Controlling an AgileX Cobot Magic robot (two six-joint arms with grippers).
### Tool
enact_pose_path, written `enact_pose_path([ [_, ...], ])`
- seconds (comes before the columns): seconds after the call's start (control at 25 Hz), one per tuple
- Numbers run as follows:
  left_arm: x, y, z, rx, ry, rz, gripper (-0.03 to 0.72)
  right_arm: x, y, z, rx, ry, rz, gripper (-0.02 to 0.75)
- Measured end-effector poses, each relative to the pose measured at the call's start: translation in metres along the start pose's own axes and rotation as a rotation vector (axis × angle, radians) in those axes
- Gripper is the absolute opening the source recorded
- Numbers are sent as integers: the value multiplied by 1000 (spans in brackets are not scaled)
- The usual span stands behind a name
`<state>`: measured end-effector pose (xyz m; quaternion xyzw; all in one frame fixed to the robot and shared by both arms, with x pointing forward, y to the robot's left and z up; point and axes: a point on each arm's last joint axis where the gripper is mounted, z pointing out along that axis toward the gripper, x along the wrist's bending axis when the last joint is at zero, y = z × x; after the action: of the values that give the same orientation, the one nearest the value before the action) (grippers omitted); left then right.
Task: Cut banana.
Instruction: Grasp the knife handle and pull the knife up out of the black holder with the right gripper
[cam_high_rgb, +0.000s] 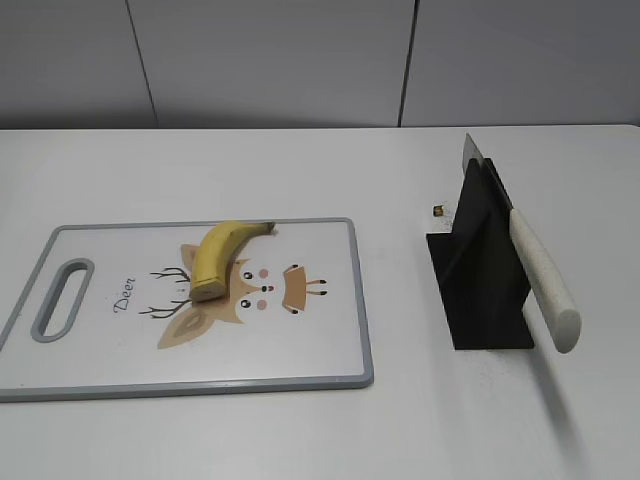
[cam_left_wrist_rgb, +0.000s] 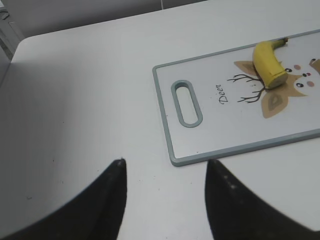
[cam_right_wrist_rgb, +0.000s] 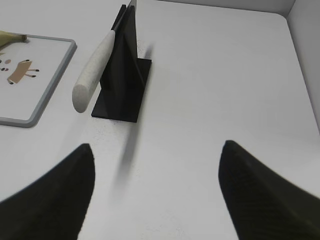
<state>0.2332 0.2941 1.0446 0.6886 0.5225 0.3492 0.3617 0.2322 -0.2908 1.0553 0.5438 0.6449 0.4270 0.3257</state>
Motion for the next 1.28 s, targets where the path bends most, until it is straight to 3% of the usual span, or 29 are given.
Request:
enact_pose_path([
  [1.28,0,0,0,0,0,0,492,0,0,0,0,1,0,582],
])
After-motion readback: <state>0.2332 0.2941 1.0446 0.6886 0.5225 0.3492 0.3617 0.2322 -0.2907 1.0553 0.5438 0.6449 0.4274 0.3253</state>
